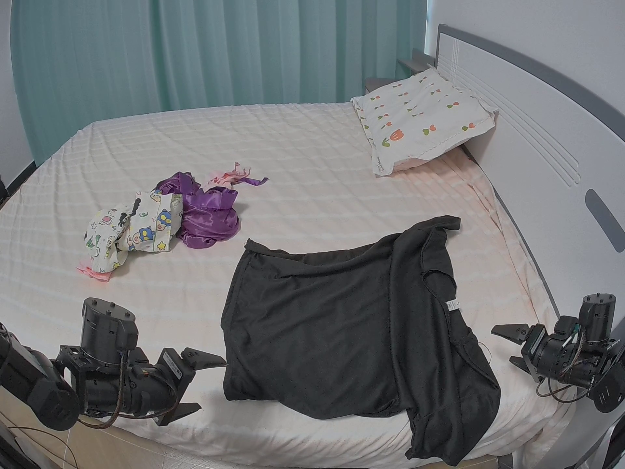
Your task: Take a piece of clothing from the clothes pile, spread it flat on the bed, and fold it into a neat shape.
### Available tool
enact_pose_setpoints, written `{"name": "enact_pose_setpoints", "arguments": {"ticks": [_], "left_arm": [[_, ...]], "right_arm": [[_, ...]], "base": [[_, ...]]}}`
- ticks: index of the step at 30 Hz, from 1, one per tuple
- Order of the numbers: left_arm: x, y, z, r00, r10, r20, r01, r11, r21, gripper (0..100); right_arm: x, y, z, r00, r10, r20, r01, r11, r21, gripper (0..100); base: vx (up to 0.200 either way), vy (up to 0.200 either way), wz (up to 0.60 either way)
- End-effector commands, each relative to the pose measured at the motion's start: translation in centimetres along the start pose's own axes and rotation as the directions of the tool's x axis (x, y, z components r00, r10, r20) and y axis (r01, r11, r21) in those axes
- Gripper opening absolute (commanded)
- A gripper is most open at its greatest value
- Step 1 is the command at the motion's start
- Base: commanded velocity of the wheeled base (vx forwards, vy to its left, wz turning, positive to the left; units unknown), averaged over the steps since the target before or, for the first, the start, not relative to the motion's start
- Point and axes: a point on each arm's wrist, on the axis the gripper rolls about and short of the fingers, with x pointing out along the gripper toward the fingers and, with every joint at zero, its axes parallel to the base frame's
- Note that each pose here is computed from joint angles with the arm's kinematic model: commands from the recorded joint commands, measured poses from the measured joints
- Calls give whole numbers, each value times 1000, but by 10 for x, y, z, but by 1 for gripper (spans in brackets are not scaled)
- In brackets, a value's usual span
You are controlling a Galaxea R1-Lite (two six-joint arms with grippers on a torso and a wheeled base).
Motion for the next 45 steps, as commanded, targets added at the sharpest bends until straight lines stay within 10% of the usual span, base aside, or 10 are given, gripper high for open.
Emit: {"name": "enact_pose_setpoints", "arguments": {"ticks": [1,27,28,45], "left_arm": [[17,3,-5,999,30,-18,-30,999,30,100],[90,12,-7,991,78,109,-92,987,132,100],[90,12,-7,991,79,109,-94,987,133,0],[54,18,-16,975,98,200,-131,979,156,0]], "right_arm": [[-2,-2,-3,1000,-12,-12,12,1000,15,100],[-2,-1,-3,1000,-13,1,13,1000,5,100],[-2,-1,-3,1000,-13,1,13,1000,5,100],[-5,-1,-2,1000,-11,12,11,1000,11,100]], "base": [[0,0,0],[0,0,0],[0,0,0],[0,0,0]]}}
